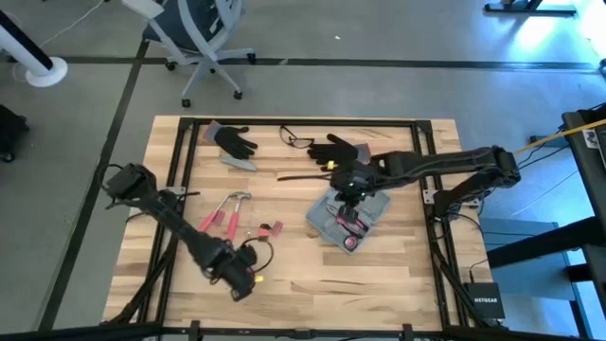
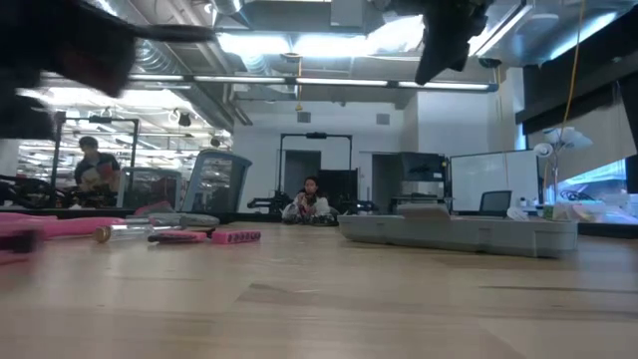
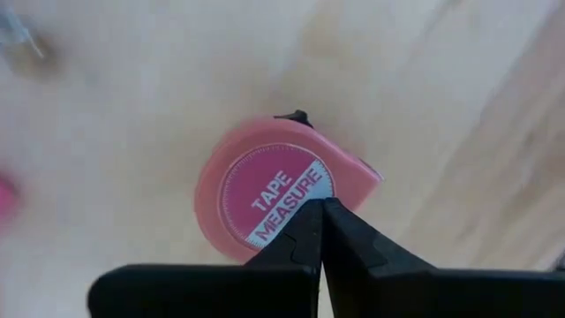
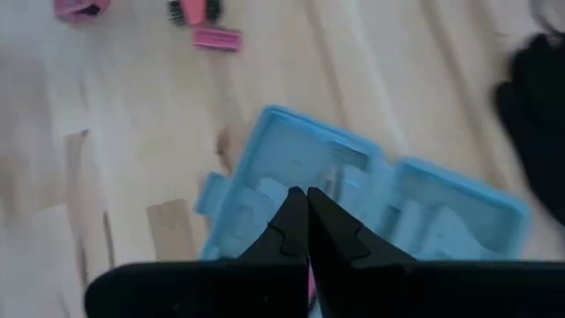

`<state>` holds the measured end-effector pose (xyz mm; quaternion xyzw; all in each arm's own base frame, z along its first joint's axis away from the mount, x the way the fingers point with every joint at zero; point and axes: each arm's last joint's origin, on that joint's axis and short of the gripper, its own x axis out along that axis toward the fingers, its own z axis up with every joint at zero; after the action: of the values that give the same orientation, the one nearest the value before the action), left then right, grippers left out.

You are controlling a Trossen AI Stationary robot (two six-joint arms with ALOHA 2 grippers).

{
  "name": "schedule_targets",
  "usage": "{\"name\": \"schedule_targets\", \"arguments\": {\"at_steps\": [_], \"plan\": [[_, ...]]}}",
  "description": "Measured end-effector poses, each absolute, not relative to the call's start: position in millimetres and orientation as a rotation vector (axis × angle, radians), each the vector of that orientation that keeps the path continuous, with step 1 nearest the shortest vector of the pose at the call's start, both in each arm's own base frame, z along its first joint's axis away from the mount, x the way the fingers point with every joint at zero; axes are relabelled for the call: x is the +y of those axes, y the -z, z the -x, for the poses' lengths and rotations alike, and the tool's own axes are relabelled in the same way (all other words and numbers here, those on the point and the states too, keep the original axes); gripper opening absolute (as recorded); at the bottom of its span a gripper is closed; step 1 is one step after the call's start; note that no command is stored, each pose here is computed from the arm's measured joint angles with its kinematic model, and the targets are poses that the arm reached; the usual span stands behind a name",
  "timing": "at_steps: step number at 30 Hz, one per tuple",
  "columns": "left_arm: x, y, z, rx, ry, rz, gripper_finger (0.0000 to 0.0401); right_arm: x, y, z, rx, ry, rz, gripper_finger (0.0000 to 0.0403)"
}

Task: Prefit tool cases
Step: Remove the orange measuring tape from the gray tool case

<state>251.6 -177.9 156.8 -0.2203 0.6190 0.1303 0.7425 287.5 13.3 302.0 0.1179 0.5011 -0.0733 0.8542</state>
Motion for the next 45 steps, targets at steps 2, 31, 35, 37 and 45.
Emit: {"name": "schedule_targets", "arguments": {"at_steps": [2,31,35,37,45], "plan": [[-166,-157,-261,1.341,-0.263,0.458,0.0,12,-306,-281,1.055,0.186,-0.244,0.0],[-27,-129,-365,0.942,-0.181,0.619,0.0,7,-332,-234,1.062,0.349,-0.251,0.0],[-17,-129,-365,0.944,-0.165,0.559,0.0,7,-332,-234,1.064,0.358,-0.265,0.0],[-15,-128,-364,0.96,-0.138,0.546,0.0,7,-332,-234,1.064,0.359,-0.267,0.0],[-15,-128,-360,1.004,-0.098,0.442,0.0,7,-332,-235,1.054,0.365,-0.264,0.0]]}}
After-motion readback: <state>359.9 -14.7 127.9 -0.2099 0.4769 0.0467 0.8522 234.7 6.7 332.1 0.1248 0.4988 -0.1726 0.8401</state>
